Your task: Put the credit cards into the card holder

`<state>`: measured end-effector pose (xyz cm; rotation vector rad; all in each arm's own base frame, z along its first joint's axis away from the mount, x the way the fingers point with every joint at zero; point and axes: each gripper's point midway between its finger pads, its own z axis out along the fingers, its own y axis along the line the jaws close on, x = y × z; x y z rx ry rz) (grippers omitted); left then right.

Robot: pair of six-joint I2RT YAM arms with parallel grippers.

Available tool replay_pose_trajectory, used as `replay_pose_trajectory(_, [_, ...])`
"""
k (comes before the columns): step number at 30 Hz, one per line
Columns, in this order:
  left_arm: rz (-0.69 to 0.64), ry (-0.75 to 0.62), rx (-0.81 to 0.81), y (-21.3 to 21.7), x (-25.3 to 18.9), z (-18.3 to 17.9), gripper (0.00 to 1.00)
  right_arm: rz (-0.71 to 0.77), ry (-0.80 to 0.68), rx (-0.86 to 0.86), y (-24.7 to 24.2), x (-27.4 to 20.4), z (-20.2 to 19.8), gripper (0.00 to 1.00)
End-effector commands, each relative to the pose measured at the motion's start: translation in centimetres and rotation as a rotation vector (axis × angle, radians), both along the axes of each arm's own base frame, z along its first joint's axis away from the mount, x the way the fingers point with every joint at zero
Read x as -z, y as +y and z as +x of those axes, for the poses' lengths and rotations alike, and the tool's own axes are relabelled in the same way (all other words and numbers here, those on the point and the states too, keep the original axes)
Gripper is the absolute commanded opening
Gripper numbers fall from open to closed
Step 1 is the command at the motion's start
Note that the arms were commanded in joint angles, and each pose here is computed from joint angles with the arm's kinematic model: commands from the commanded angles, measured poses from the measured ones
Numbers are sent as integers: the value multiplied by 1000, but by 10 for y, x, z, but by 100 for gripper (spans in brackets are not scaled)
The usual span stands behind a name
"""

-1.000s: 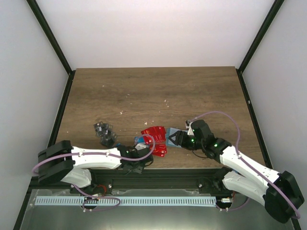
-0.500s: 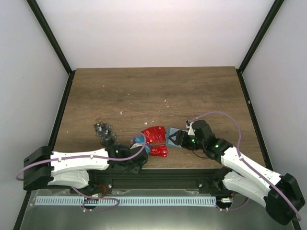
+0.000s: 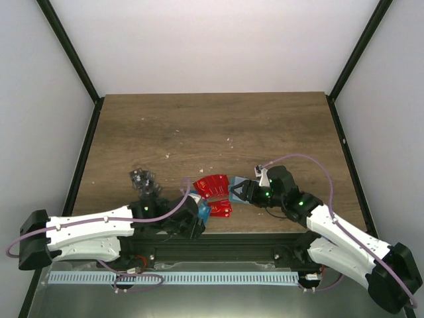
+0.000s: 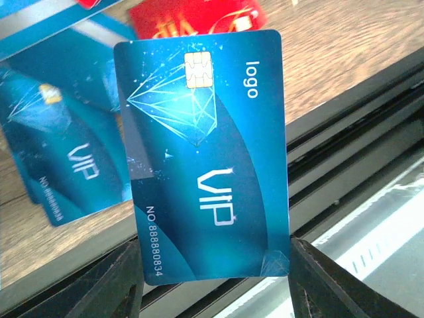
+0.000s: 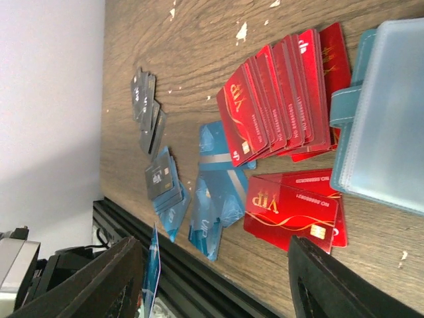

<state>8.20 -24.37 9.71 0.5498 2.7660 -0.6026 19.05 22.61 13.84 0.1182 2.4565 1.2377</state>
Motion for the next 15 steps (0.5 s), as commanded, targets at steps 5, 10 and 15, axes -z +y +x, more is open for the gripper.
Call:
replay_pose_trajectory(5, [-141, -91, 5, -39, -37, 25, 59, 115, -64, -61, 11, -31, -9, 62])
replay_pose_trajectory(10, [-167, -114, -1, -63, -40, 42, 59, 166, -83, -84, 12, -39, -15, 61])
replay_pose_trajectory(15, [-168, -138, -17, -79, -42, 56, 58, 180, -61, -79, 11, -36, -19, 59])
